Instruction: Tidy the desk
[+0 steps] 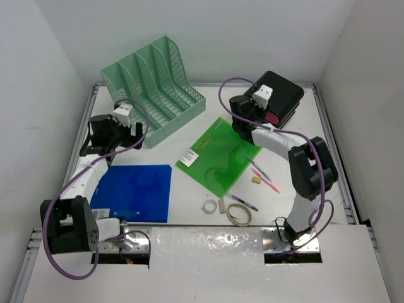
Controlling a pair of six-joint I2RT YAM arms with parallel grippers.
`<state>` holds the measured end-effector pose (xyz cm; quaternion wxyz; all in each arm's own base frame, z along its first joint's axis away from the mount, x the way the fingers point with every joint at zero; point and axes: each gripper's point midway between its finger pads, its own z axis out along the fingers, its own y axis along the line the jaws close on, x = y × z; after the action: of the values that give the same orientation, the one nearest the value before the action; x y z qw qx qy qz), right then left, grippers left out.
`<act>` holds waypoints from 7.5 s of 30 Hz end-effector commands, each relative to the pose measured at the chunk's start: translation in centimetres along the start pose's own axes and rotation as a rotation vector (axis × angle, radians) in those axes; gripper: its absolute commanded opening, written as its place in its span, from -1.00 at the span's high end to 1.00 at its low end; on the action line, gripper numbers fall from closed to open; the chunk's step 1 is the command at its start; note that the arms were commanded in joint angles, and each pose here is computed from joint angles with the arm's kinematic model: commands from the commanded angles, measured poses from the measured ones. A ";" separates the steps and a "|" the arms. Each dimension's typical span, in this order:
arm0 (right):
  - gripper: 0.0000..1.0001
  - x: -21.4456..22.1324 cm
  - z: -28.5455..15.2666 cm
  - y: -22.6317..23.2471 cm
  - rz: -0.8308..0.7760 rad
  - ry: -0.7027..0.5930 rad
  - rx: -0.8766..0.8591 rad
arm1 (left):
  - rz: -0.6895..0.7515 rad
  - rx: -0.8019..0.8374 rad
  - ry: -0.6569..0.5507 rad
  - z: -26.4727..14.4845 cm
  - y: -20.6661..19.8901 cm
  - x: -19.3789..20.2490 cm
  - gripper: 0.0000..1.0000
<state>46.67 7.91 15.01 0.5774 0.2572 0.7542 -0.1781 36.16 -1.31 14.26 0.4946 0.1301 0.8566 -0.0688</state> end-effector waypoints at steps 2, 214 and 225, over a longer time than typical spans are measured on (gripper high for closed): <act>0.11 -0.2 1.2 0.1 0.039 -0.007 0.032 | 0.030 -0.009 -0.065 -0.4 0.4 -2.5 -0.71; -0.90 -16.6 -7.6 0.3 -0.570 -0.257 -0.737 | 0.056 0.075 -0.050 -0.7 -1.2 -2.0 -0.71; -0.87 4.7 -12.8 -12.5 -0.567 0.425 -0.762 | 0.062 0.086 -0.057 -0.8 -1.4 -2.1 -0.71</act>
<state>33.82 7.49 23.61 0.5536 -0.1907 0.8106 -0.0076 35.09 -2.50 13.52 0.4758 0.1643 0.8587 -0.0960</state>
